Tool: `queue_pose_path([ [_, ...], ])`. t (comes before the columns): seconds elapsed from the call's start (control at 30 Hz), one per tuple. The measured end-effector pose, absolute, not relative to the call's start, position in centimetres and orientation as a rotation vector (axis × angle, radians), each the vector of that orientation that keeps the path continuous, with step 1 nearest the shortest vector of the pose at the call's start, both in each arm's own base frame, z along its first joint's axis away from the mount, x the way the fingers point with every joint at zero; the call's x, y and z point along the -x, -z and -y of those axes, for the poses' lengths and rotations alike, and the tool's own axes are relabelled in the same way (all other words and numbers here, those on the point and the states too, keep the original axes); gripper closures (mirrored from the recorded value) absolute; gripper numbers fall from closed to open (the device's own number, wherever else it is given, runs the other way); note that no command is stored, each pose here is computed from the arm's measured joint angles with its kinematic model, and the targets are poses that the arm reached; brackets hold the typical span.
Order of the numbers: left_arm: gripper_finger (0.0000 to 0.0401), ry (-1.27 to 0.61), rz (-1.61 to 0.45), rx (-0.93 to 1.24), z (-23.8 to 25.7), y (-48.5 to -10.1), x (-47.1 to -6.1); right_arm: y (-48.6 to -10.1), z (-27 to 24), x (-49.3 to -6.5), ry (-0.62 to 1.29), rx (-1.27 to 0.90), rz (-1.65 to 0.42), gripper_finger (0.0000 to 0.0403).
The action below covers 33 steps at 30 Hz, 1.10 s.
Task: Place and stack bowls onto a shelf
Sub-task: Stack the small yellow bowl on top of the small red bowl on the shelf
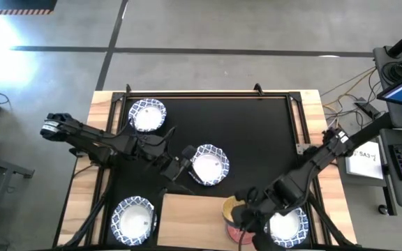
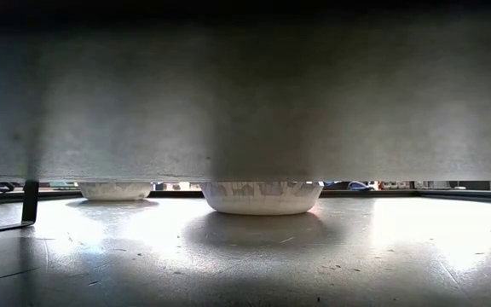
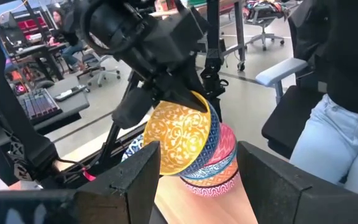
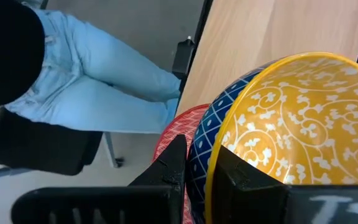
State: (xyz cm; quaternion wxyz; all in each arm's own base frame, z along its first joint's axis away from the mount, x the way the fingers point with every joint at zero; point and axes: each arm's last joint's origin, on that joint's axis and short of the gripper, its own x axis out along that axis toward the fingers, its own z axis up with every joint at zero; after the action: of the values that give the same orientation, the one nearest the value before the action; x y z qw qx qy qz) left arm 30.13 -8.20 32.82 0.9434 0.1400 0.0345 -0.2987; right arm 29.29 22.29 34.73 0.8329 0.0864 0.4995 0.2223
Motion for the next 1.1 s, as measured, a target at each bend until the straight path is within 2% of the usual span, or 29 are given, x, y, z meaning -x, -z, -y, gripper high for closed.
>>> queue_pose_path([
  [0.47, 0.0207, 0.609, -0.073, -0.285, 8.2, -32.8, -30.1, -33.8, -24.2, -28.5, -0.473, -0.147, -1.084, 0.0376],
  [0.83, 0.0207, 0.607, -0.074, -0.285, 8.2, -32.8, -30.1, -33.6, -25.9, -27.0, -0.424, -0.027, -1.030, 0.0376],
  [1.1, 0.0207, 0.605, -0.074, -0.286, 8.2, -32.8, -30.1, -31.7, -27.0, -27.2, -0.415, 0.016, -1.090, 0.0376],
])
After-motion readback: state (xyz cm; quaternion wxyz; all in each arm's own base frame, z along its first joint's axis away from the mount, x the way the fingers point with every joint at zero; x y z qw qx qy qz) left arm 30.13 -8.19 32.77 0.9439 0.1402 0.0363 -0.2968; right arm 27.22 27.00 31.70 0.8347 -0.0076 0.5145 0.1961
